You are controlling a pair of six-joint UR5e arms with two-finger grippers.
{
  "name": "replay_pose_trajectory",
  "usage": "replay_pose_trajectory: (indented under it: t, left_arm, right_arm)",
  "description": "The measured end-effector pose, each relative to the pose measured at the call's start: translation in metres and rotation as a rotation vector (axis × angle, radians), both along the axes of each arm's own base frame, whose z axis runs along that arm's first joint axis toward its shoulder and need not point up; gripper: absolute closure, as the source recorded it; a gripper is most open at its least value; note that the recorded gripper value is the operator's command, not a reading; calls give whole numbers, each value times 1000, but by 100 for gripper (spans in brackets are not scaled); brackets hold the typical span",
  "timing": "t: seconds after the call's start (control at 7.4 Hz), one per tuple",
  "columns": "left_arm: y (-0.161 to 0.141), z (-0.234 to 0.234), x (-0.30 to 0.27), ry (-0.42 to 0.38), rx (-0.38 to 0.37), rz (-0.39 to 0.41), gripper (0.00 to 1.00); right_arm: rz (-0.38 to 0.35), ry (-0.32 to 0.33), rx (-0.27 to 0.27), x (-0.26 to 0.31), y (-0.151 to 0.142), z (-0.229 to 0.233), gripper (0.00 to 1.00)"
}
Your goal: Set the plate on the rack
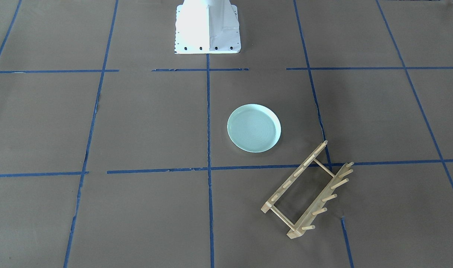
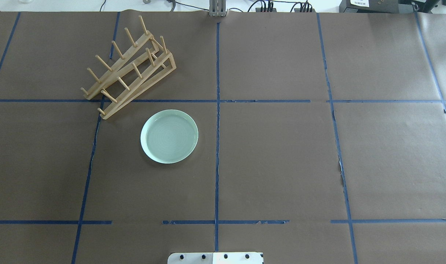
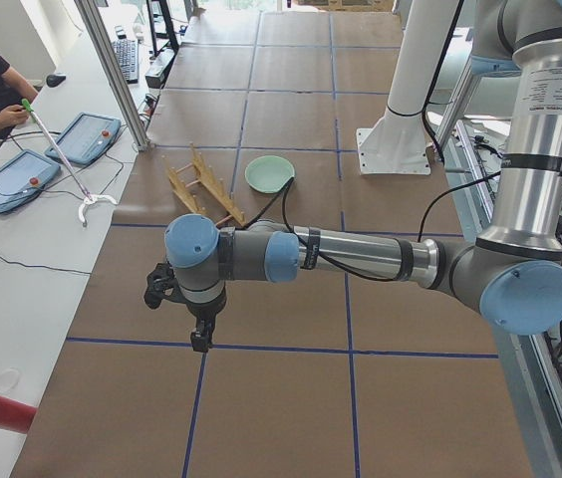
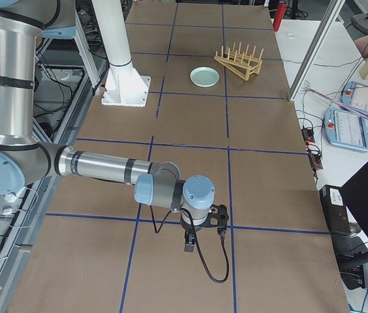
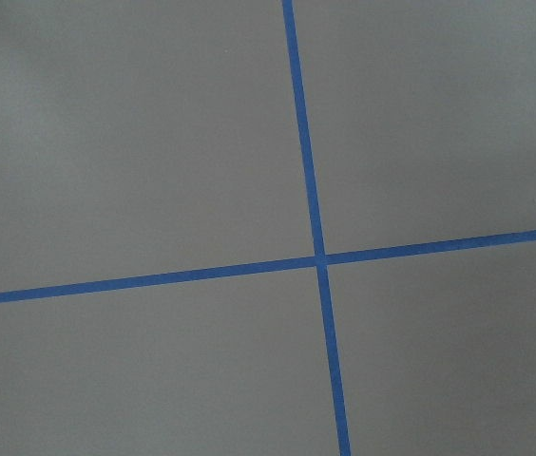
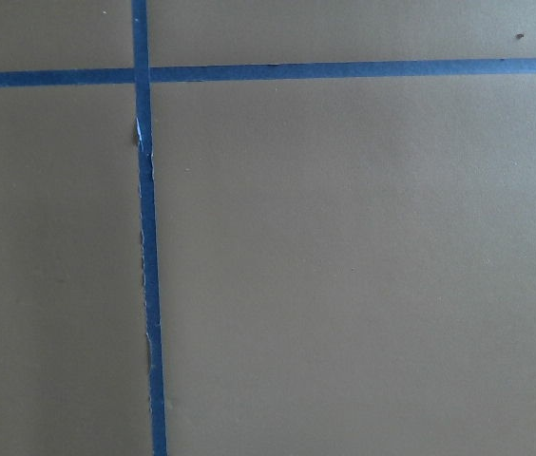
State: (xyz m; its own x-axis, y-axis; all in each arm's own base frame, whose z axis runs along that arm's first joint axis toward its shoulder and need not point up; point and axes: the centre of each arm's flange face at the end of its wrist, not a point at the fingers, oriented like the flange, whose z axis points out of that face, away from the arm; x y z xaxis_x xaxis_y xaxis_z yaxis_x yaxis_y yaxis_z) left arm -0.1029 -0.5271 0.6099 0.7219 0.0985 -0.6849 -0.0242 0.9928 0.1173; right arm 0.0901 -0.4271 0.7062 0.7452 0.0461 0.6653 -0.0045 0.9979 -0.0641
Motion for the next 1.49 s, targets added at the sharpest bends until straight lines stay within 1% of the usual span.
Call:
replay_pose_trajectory:
  t: [0.27, 0.54, 0.81, 0.95, 1.08, 1.22, 1.35, 1.49]
  left_arm:
    - [3, 1, 2, 20, -12, 0, 0]
    - [11, 7, 5, 72, -36, -1, 0]
    - [13, -9, 6, 84, -7, -4, 0]
    - [14, -20, 10, 85, 20, 1, 0]
    - [9, -35, 24, 92, 56, 15, 0]
    - [2, -60, 52, 112, 74, 12, 0]
    - [-4, -99, 91, 143, 63, -17, 0]
    - [-12, -144, 134, 180, 34, -55, 0]
  right_arm:
    - [0, 0, 0, 0, 0, 0, 0]
    - [0, 0, 0, 0, 0, 0, 0]
    - [0, 0, -1, 0, 0, 0, 0]
    - [0, 0, -1, 0, 0, 0, 0]
    - [0, 0, -1, 0, 0, 0, 0]
    - [0, 0, -1, 0, 0, 0, 0]
    - [0, 0, -1, 0, 0, 0, 0]
    - [0, 0, -1, 0, 0, 0, 0]
